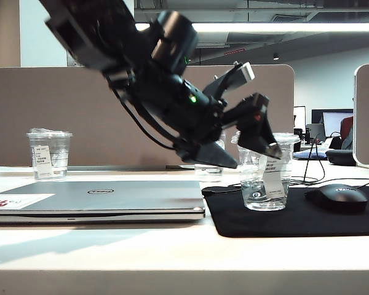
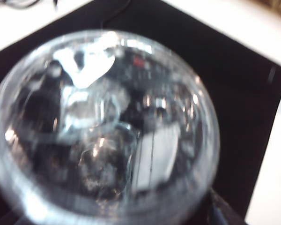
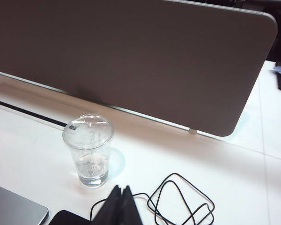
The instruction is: Pick up the coffee cup on the middle and place it on the right side of the laptop.
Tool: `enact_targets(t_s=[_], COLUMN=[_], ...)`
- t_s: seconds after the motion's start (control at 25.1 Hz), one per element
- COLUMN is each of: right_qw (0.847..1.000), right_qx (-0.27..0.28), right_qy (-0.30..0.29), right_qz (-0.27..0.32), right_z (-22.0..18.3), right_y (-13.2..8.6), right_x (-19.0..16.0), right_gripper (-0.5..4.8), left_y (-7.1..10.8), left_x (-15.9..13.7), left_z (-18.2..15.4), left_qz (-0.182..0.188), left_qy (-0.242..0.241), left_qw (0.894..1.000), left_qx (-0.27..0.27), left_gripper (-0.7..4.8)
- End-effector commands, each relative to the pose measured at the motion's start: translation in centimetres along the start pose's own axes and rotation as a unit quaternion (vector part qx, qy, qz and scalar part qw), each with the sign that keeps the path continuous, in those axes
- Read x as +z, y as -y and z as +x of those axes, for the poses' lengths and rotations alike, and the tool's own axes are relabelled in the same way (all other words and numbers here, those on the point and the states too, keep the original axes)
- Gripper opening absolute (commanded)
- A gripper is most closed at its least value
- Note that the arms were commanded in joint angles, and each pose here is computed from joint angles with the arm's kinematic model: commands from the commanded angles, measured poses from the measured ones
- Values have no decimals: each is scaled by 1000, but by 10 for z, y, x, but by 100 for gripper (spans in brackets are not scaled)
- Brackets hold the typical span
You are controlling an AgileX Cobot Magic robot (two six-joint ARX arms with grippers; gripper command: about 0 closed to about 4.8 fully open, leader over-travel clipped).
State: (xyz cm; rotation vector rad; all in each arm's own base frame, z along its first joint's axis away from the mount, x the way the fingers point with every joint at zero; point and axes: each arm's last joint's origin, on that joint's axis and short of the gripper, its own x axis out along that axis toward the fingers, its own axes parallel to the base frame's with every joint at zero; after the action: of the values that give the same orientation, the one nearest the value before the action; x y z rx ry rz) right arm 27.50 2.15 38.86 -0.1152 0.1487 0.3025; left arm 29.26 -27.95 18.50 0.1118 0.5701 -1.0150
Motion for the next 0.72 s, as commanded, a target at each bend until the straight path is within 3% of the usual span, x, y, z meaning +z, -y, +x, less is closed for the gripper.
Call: enact_targets(t_s=[0.04,0.2,0.36,0.4,0.48,0.68,0.72], right_qw=[1000,999,999,999,999,999,998], right_qx=[-3,-4,-5,-5,-1,10,13], right_qy=[21,31,42,45,41,-21,-49], right_qz=[-7,-9,-8,-5,9,32,39], right_z=[-7,-18,-31,-37,-44,-63,-70], right_y=[-1,-3,-6,-7,-8,-14,-17], right_x=[8,13,20,21,22,14,9], right_gripper=[-5,-6,-6,-5,-6,-5,-6], left_y=[5,11,21,26,33,47,52], left_x=[3,15,37,48,59,72,72], left_z=[-17,-49,-88,-107,-128,-177,-194], left_qz=[11,16,26,31,38,42,41], left_qy=[-45,-78,-44,-17,14,59,63], left_qw=[999,993,990,989,989,983,980], left_qx=[27,86,134,141,146,168,187], left_gripper=[479,479,479,387,260,66,-8])
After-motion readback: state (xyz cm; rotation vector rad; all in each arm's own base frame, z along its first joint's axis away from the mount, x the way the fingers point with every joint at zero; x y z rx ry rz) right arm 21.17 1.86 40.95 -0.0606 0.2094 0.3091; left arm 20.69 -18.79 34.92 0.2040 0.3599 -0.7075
